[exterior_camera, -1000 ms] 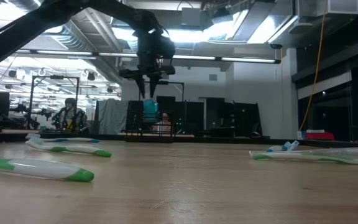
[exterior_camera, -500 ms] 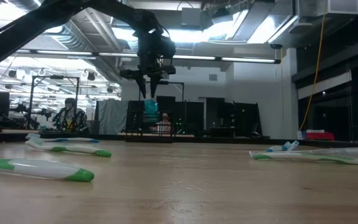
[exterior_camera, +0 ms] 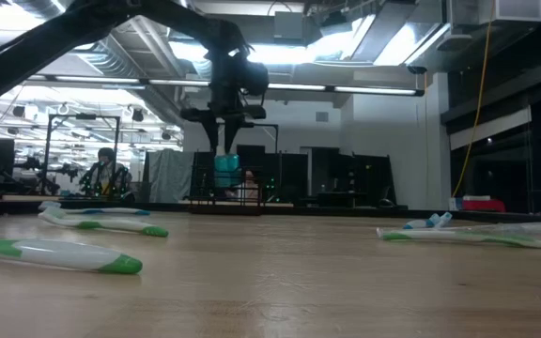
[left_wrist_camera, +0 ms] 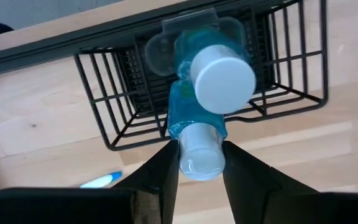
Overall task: Pick & Place toothbrushing station
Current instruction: Put the blue mouthwash bottle into the black wire organizer, then put the blue toothbrush into the black wire organizer
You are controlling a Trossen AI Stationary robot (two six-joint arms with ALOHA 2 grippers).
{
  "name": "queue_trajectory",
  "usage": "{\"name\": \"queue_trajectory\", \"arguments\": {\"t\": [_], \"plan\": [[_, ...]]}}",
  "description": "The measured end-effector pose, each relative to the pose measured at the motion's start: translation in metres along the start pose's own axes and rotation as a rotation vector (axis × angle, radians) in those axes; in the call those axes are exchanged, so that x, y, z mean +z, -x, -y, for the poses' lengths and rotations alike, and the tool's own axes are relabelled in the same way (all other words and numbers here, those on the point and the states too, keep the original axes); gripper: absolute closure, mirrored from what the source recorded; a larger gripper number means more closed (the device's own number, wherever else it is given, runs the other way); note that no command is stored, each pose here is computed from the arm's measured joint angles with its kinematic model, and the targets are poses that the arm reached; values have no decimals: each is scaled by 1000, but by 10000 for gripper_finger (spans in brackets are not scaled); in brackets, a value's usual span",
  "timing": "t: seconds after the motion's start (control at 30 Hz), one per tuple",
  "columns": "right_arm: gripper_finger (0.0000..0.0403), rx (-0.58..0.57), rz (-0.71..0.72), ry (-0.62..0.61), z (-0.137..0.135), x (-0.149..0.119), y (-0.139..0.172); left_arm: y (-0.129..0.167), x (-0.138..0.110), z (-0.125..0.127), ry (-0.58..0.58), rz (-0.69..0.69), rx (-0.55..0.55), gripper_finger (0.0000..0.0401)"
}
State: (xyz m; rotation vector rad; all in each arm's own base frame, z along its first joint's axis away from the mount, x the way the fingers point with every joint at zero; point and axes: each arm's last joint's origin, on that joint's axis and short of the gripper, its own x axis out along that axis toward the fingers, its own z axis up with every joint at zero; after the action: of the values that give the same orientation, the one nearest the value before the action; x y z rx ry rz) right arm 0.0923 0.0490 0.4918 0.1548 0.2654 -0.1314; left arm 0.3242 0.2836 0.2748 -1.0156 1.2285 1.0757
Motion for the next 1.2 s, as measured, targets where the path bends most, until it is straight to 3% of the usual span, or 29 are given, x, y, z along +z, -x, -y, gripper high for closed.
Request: {"name": "queue_trajectory", "arguments": {"t": [0.17, 0.93, 1.2], "plan": [[175, -6, 3, -1, 0, 0, 0, -11, 0, 5, -35, -17, 33, 295], [175, -15, 6, -3, 0, 0, 0, -11, 0, 7, -88, 13, 56, 265], [175, -23, 9, -1, 1, 0, 0, 14, -2, 8, -145, 79, 73, 266]]}}
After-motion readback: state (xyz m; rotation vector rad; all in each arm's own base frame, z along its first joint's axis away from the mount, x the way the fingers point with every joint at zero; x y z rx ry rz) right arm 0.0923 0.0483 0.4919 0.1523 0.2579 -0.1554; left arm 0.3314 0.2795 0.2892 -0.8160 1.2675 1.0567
